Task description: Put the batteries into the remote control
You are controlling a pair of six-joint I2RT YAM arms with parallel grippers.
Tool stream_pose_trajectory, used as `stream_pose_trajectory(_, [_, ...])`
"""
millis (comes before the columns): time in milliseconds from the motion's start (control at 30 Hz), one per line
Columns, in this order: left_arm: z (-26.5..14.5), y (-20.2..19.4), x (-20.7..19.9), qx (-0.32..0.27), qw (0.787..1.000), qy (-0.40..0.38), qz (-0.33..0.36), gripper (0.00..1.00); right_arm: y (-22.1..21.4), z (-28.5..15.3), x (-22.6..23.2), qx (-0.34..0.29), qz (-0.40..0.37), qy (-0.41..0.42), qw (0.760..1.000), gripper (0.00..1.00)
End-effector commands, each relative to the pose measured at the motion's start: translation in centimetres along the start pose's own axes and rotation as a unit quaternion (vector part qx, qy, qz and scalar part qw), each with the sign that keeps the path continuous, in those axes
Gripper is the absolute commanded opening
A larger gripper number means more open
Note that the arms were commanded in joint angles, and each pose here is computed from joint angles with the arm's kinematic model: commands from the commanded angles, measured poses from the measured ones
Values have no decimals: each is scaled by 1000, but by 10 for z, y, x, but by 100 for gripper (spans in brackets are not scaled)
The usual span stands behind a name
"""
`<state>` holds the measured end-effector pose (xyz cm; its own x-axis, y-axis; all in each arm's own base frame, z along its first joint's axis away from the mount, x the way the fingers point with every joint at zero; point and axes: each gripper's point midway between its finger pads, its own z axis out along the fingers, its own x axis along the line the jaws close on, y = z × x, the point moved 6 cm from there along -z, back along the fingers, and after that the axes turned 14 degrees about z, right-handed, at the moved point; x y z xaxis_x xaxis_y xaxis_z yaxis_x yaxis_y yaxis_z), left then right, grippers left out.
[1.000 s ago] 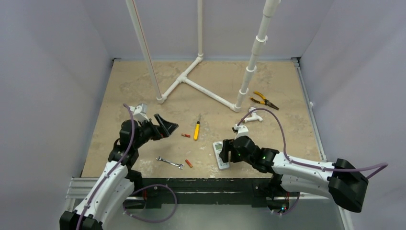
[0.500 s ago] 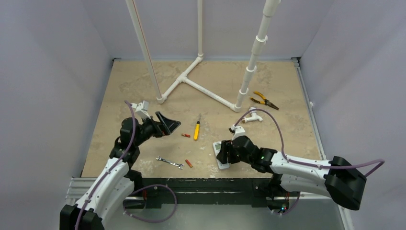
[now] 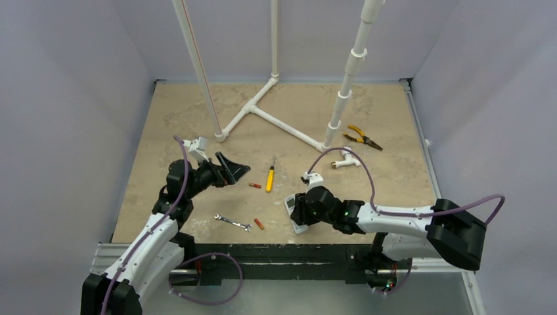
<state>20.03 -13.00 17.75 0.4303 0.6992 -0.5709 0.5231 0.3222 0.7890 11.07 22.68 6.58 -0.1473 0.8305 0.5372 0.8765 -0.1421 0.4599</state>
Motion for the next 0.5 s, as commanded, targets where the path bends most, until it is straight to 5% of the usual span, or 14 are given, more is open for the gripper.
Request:
stream_pose_trajectory(0, [1, 12, -12, -22, 999, -31, 12, 96, -37, 3, -43, 75, -33, -114, 990, 37])
stream_pose_trajectory(233, [4, 14, -15, -19, 999, -39, 1, 96, -30, 6, -24, 59, -74, -100, 990, 26])
stream_pose_trajectory(400, [7, 23, -26, 9, 997, -46, -57, 96, -4, -2, 3, 6, -114, -53, 992, 0])
stream_pose_trajectory(467, [8, 28, -32, 28, 995, -51, -76, 96, 8, -7, 17, -13, -133, -32, 990, 0])
